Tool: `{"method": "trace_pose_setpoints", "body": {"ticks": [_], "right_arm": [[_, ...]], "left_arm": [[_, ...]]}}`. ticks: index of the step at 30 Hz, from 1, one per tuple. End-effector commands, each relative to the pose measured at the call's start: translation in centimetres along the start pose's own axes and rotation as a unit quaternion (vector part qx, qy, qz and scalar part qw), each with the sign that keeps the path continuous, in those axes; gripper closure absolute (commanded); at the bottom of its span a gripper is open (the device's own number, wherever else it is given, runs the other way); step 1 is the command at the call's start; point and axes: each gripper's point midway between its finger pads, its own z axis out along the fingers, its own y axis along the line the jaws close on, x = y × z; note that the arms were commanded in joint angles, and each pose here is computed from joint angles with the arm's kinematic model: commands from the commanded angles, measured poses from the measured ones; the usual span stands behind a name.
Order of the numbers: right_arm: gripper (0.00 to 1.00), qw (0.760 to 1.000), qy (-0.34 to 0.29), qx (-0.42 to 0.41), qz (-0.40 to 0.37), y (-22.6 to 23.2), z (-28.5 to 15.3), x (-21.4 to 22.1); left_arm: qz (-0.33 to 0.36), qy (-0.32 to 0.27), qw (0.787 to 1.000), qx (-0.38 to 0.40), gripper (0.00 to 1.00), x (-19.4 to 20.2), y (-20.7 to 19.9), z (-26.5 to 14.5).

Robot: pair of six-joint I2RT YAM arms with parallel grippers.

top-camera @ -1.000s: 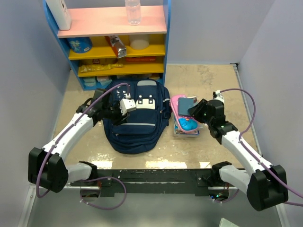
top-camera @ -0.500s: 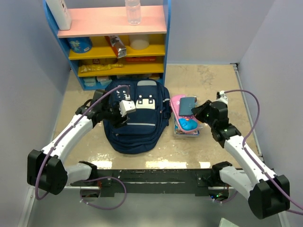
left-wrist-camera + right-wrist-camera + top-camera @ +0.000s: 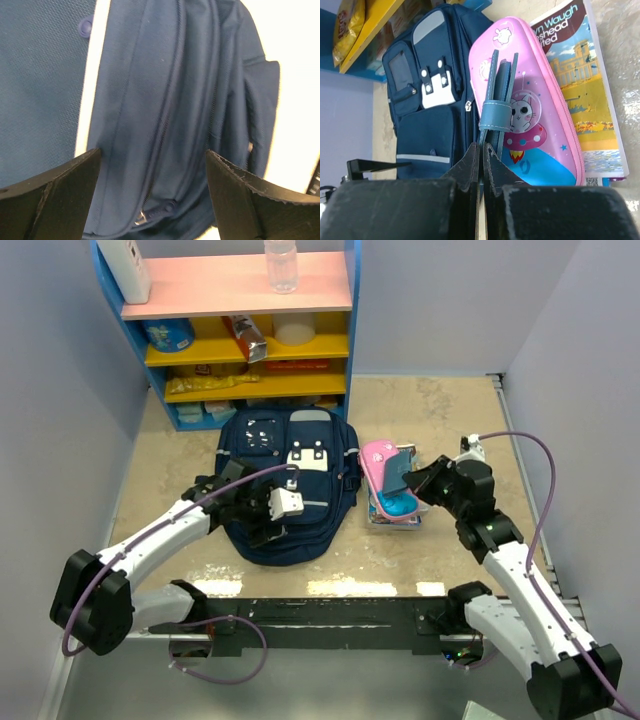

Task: Pack the student bag
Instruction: Pick up the personal item from the center of the board.

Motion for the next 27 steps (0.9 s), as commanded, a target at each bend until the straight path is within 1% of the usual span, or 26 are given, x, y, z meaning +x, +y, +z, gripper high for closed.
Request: {"method": "trace_pose_setpoints", "body": {"ticks": [1,8,12,13,15,16,18,20,21,22,25,27], "right_arm": [[1.00,0.999,0.003,-0.040,0.011,2.3,-1.3,-0.6],[1.00,0.999,0.011,-0.044,0.008,2.5,-1.8,-0.3],[1.00,0.999,0.010,-0.044,0.008,2.4,-1.8,-0.4],[1.00,0.999,0.011,-0.043,0.009,2.4,-1.7,-0.3],[1.00,0.999,0.015,-0.042,0.011,2.3,-1.7,-0.1],[1.00,0.999,0.017,-0.041,0.012,2.2,-1.7,0.1],[1.00,0.999,0.020,-0.045,0.013,2.3,-1.9,0.2],[1.00,0.999,0.021,-0.042,0.014,2.1,-1.9,0.4],[1.00,0.999,0.021,-0.046,0.018,2.3,-2.1,0.3],[1.00,0.998,0.024,-0.050,0.019,2.4,-2.1,0.5],[1.00,0.996,0.033,-0.075,0.033,3.5,-2.3,0.6],[1.00,0.994,0.036,-0.097,0.047,4.4,-2.3,0.6]], "left_arm": [[0.034,-0.036,0.997,-0.064,0.12,-1.9,2.3,0.2],[0.052,-0.025,0.990,-0.126,0.17,-1.7,4.5,0.7],[0.053,-0.033,0.989,-0.131,0.20,-2.5,4.9,0.4],[0.054,-0.031,0.989,-0.134,0.25,-2.4,5.1,0.5],[0.056,-0.032,0.988,-0.143,0.30,-2.5,5.4,0.5],[0.056,-0.030,0.987,-0.151,0.36,-2.5,5.8,0.3],[0.057,-0.032,0.985,-0.159,0.43,-2.7,6.1,0.3],[0.057,-0.034,0.983,-0.170,0.57,-2.9,6.5,0.2],[0.056,-0.036,0.982,-0.175,0.64,-3.0,6.7,0.1],[0.052,-0.036,0.982,-0.180,0.79,-3.1,6.9,0.0],[0.043,-0.041,0.980,-0.192,1.00,-3.7,7.5,-0.5],[0.043,-0.048,0.978,-0.197,1.00,-4.2,7.8,-0.8]]}}
